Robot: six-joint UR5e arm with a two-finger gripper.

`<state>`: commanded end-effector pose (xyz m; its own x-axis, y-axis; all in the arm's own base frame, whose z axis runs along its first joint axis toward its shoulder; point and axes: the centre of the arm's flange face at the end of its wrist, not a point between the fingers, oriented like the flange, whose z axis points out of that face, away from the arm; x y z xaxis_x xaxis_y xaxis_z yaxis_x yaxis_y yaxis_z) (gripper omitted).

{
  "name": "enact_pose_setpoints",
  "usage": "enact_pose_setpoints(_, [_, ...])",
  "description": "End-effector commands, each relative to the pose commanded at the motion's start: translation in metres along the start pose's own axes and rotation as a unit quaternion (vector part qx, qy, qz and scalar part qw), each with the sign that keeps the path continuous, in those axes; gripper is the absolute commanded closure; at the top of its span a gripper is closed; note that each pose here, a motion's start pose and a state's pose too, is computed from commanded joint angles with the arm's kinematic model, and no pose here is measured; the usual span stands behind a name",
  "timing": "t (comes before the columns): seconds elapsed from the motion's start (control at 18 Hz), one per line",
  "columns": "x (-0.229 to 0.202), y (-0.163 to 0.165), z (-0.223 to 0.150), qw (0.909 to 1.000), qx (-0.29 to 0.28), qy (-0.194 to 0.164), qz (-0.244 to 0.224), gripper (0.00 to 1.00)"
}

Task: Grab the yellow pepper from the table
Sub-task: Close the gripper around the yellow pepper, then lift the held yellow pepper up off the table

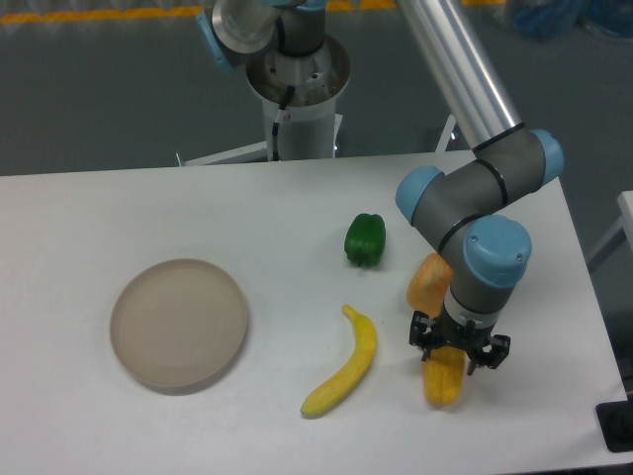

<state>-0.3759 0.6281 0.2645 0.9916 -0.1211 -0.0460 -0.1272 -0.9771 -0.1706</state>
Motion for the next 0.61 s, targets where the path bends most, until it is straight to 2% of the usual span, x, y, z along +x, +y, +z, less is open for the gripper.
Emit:
enact_pose_setpoints(0.17, [-0.001, -0.001, -0.002, 1.0000, 0.002, -0.002, 0.002, 0.57])
enact_pose_setpoints(0.33, [-0.006, -0.004, -0.019, 0.9999, 0.010, -0.013, 0.002, 0.57])
enact_pose_setpoints(0.44, [-0.011, -0.009, -0.050, 0.9990, 0.026, -0.033, 0.017, 0.57])
enact_pose_setpoints(0.61, [-0.014, -0.007, -0.090, 0.9956, 0.039, -0.054, 0.066, 0.58])
